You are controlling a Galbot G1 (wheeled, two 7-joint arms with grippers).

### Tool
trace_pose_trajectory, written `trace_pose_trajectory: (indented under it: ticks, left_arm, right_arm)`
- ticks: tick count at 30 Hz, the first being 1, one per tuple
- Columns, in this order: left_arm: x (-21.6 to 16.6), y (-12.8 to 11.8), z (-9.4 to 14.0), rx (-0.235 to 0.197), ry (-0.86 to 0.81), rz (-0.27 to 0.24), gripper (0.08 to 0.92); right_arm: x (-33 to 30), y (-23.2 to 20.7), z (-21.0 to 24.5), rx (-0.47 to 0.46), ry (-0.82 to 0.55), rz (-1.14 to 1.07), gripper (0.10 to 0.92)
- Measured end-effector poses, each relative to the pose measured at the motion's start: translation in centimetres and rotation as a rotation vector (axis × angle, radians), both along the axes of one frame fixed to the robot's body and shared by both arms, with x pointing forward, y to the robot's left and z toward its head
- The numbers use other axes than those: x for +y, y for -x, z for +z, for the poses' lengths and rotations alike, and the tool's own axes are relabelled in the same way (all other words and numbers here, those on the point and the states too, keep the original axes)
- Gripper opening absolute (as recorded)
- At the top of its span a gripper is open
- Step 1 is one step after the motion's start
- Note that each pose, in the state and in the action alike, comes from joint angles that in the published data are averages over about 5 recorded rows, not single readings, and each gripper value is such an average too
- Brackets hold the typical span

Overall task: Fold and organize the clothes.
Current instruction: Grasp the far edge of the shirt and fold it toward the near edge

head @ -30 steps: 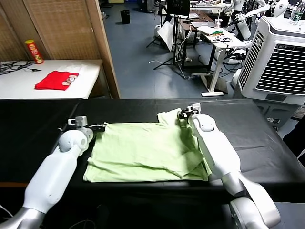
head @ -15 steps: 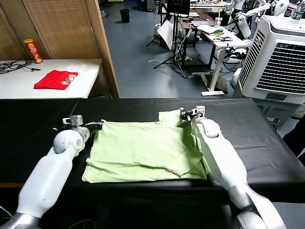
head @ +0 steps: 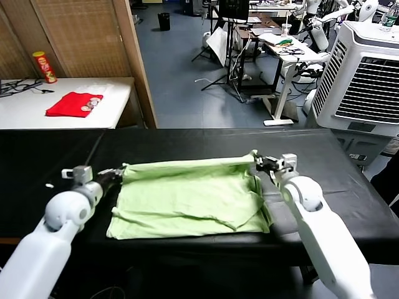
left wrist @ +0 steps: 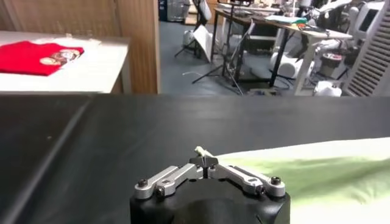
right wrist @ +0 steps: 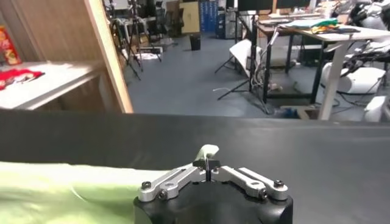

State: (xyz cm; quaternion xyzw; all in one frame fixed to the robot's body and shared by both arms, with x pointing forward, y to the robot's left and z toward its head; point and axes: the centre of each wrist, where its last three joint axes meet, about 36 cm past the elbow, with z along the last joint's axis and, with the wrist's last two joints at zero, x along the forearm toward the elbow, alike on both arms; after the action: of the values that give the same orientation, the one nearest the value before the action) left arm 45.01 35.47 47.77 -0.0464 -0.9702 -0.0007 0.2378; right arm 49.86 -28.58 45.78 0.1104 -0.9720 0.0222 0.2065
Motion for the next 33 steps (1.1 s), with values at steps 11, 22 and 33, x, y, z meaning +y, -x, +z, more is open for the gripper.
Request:
trace_pose_trajectory:
  ticks: [11,22,33]
  left_arm:
    - [0.1,6.2,0.0,0.018,-0.042,0.006,0.129]
    - [-0.4,11.0,-0.9,0.052,-0.056,0.012,0.129]
    - [-0.7,12.6,-2.0,0.087,-0.059,0.025,0.129]
  right_arm:
    - [0.9,6.9,0.8,0.057,0.058,0.031,0.122]
    - [1.6,11.2,0.4,0.097,0.066,0.041,0.122]
    - [2.1,13.3,0.1,0.132,0.069,0.061,0.181]
